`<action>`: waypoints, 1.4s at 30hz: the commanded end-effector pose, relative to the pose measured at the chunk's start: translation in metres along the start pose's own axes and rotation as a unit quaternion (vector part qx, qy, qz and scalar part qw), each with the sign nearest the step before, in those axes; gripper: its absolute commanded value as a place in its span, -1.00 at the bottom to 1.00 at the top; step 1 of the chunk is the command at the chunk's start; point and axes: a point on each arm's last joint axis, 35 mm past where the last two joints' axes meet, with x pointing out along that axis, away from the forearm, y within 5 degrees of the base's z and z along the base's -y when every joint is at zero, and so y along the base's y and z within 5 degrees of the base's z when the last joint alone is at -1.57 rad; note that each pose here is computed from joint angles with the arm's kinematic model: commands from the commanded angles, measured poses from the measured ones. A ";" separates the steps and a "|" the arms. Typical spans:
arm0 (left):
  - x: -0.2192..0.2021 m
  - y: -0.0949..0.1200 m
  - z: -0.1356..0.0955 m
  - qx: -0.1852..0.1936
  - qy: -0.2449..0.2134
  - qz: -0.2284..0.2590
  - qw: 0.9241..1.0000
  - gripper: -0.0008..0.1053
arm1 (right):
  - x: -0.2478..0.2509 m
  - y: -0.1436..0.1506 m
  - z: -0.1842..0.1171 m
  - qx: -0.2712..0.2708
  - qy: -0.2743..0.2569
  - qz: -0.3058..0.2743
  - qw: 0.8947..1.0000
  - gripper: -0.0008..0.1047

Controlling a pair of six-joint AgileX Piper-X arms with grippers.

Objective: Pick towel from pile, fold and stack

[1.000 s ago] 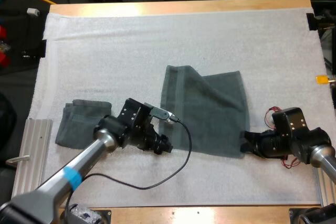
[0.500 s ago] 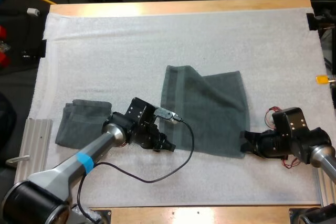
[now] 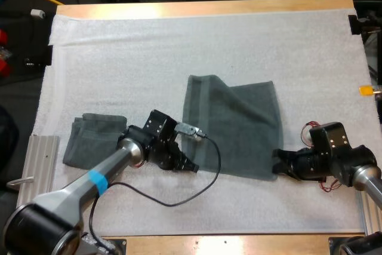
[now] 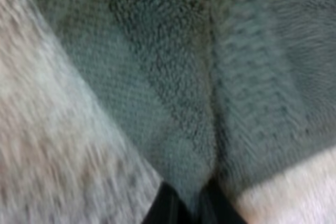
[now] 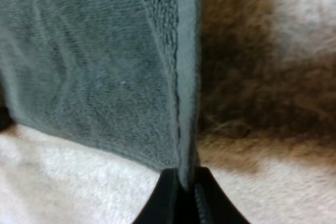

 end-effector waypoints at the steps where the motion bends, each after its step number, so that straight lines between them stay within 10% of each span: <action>1: -0.009 -0.004 -0.006 0.008 0.006 -0.005 1.000 -0.98 | -0.005 0.004 -0.001 -0.010 -0.004 0.014 1.000 -0.99; 17: -0.079 -0.027 -0.048 0.039 0.017 -0.125 0.991 -0.98 | -0.040 0.035 -0.047 -0.015 0.041 0.034 0.998 -0.99; 34: -0.031 0.024 0.031 -0.112 -0.079 -0.237 0.962 -0.98 | 0.014 0.033 0.032 0.192 -0.147 0.065 0.968 -0.99; 42: -0.029 0.032 0.049 -0.110 -0.133 -0.253 0.952 -0.98 | 0.029 0.028 0.050 0.234 -0.220 0.059 0.945 -0.99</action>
